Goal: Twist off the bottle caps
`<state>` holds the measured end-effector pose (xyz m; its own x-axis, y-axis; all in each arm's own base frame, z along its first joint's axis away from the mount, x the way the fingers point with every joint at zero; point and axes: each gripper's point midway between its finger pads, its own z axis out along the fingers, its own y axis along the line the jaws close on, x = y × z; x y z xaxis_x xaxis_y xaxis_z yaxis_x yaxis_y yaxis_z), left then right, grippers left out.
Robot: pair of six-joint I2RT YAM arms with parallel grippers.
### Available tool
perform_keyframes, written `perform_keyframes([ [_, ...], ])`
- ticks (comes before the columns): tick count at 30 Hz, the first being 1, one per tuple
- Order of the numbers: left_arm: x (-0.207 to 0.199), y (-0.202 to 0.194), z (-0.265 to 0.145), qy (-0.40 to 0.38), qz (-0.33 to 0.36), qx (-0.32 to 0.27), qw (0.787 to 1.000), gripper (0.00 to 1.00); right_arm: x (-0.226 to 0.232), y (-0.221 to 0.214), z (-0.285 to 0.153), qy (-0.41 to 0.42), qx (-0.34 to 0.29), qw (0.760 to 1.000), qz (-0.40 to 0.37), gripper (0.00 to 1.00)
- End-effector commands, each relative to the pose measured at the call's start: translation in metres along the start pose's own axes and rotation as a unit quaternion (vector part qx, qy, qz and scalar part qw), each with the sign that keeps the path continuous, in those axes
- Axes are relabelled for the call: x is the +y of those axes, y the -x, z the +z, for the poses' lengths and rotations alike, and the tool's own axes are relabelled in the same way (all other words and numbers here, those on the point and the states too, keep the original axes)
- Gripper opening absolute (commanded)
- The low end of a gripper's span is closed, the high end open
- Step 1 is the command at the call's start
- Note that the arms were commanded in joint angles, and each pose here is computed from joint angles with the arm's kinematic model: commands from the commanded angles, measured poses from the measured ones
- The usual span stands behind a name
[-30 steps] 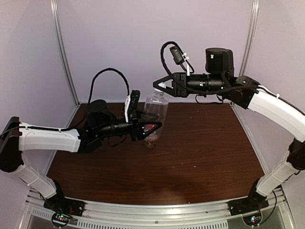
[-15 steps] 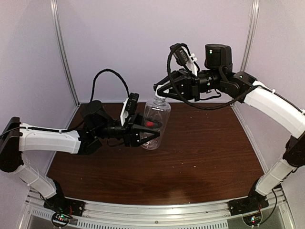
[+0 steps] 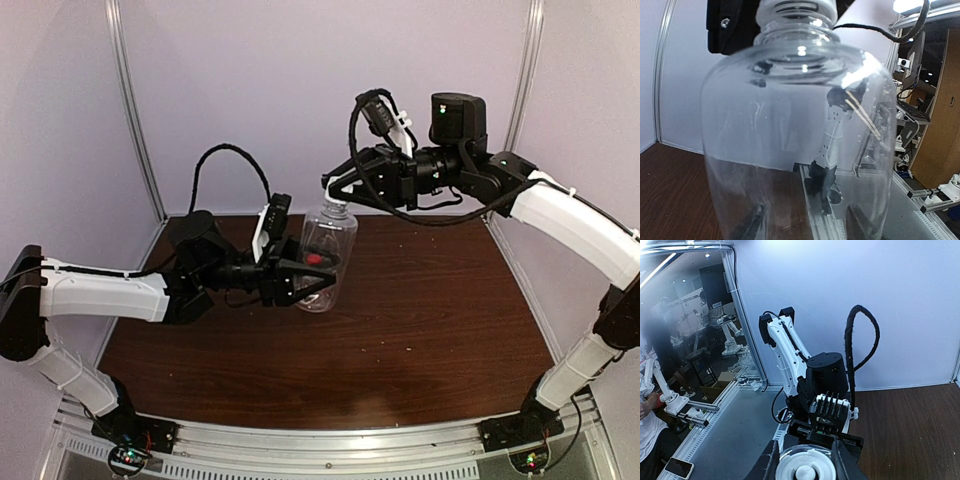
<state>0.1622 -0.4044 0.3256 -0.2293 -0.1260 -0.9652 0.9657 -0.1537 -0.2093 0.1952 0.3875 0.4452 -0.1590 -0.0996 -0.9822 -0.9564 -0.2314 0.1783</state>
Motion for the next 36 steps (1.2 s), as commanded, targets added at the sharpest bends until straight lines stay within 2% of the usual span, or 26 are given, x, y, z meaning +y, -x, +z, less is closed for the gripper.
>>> perform_keyframes([
  [1,-0.010,0.037,-0.005,-0.004,0.058,-0.056,0.997,0.43,0.000,0.007,-0.009,-0.022,-0.009,1.000,-0.001,0.34],
  [14,0.001,0.034,-0.004,0.022,0.056,-0.054,0.997,0.43,0.005,0.011,-0.013,-0.036,-0.015,0.999,0.000,0.58],
  [19,0.012,0.033,-0.005,0.057,0.058,-0.051,0.995,0.43,0.000,0.014,-0.018,-0.073,-0.025,0.997,0.012,0.68],
  [20,0.015,0.033,-0.005,0.065,0.060,-0.050,0.995,0.43,-0.004,0.016,-0.020,-0.088,-0.030,0.995,0.022,0.71],
  [22,0.021,0.033,-0.006,0.082,0.060,-0.045,0.994,0.43,-0.009,0.023,-0.023,-0.113,-0.044,0.992,0.040,0.92],
  [23,0.023,0.032,-0.006,0.087,0.060,-0.041,0.994,0.43,-0.011,0.027,-0.024,-0.127,-0.052,0.989,0.050,0.98],
  [27,0.028,0.031,-0.007,0.104,0.062,-0.036,0.992,0.43,-0.030,0.034,-0.029,-0.200,-0.076,0.972,0.100,1.00],
  [32,0.034,0.031,-0.007,0.117,0.059,-0.037,0.991,0.43,-0.048,0.025,-0.030,-0.277,-0.070,0.949,0.137,0.94],
  [36,0.037,0.030,-0.008,0.125,0.056,-0.035,0.990,0.43,-0.052,0.018,-0.028,-0.297,-0.062,0.941,0.149,0.90],
])
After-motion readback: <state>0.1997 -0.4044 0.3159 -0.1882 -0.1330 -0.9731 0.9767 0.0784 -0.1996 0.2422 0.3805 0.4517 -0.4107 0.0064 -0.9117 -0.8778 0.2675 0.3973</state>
